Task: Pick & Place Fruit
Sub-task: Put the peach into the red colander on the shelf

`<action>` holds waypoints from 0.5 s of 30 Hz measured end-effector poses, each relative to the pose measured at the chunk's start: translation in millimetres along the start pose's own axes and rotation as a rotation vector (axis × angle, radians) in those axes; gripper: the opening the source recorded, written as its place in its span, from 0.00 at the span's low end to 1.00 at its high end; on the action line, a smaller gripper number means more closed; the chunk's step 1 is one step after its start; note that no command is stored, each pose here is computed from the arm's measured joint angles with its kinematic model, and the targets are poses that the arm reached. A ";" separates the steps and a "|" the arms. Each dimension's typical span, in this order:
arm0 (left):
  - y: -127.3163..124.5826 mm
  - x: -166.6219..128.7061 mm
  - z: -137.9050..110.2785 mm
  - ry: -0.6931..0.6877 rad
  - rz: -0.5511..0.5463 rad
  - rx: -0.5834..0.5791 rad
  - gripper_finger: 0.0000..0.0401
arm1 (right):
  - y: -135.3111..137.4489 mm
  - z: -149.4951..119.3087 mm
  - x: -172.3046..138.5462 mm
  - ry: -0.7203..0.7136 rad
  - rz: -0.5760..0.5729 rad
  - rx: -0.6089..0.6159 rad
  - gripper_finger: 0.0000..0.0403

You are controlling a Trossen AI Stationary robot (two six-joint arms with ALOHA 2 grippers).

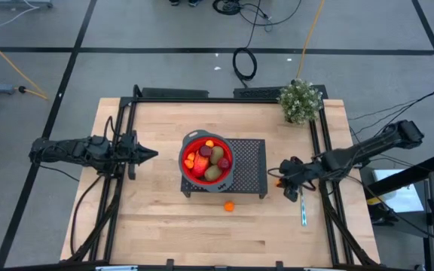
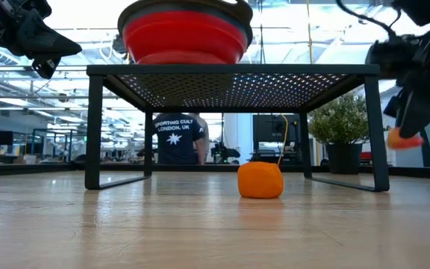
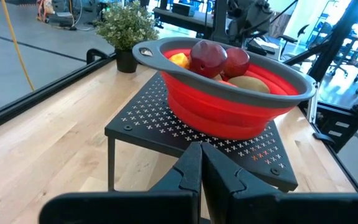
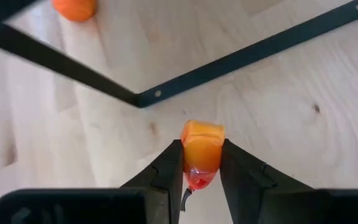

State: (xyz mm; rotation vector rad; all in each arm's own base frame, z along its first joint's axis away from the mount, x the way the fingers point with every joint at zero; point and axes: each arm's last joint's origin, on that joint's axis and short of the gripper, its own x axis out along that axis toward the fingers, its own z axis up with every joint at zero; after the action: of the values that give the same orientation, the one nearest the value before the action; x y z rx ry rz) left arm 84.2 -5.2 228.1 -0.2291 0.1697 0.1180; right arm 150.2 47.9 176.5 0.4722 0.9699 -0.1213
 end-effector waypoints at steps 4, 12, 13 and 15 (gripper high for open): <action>0.0 0.0 0.0 0.000 0.000 0.002 0.02 | 0.3 1.8 -15.5 -0.013 0.022 0.001 0.20; 0.0 0.0 0.0 0.000 0.000 -0.002 0.02 | 5.6 11.6 -46.2 -0.064 0.061 -0.012 0.20; 0.0 0.0 0.0 0.000 0.000 -0.002 0.02 | 6.5 13.1 -50.5 -0.067 0.063 -0.017 0.20; 0.0 0.0 0.0 0.000 0.000 -0.003 0.02 | 9.0 16.9 -58.5 -0.083 0.075 -0.024 0.20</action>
State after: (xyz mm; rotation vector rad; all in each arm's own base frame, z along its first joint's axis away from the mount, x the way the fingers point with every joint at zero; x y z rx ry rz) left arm 84.2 -5.2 228.1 -0.2322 0.1692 0.1182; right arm 132.8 42.1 235.2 0.4771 0.8707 -0.0613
